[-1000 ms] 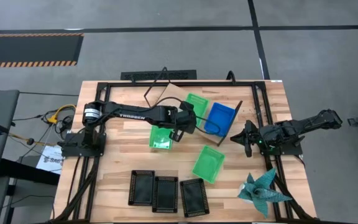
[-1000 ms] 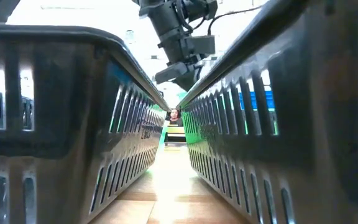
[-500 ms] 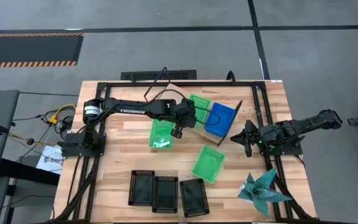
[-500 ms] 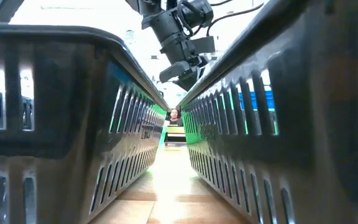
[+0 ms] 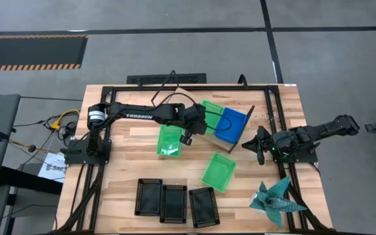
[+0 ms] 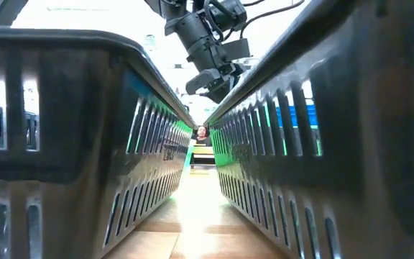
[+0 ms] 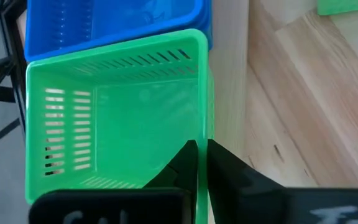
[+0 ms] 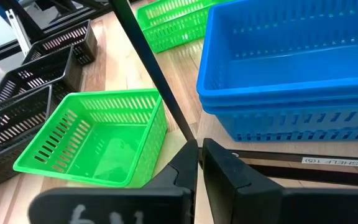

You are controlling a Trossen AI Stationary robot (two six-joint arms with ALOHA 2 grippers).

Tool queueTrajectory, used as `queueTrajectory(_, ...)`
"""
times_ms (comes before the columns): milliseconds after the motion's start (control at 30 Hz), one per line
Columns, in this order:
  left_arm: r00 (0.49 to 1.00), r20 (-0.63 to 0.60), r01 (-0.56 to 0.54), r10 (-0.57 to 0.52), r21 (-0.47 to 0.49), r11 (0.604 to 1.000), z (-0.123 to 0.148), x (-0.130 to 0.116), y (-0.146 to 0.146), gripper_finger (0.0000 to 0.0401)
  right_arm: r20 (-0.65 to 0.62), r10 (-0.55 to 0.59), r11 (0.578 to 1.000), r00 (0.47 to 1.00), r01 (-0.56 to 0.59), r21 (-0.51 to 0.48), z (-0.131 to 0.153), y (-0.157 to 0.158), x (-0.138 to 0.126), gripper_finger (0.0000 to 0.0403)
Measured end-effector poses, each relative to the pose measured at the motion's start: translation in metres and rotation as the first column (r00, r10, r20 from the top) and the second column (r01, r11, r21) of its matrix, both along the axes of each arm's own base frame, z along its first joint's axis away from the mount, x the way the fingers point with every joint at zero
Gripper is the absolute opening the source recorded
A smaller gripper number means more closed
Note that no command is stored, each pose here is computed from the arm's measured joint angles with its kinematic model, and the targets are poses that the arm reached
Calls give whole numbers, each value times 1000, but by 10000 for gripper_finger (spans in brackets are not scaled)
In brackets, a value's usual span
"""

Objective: Stack baskets on shelf by color
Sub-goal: Put the middle green bin on the shelf

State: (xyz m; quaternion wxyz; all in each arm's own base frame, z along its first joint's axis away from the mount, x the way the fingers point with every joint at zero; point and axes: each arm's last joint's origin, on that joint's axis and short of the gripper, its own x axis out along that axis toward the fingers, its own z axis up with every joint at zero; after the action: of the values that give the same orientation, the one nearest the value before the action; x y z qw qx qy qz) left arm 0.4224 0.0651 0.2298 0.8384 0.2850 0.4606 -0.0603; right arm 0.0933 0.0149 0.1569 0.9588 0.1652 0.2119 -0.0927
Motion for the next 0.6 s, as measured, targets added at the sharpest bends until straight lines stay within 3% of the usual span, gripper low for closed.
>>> queueTrajectory(600, 999, 34, -1, -1, 55, 998, 3, 3, 1, 121, 0, 0, 1000, 1000, 0, 2, 0, 0, 0, 50)
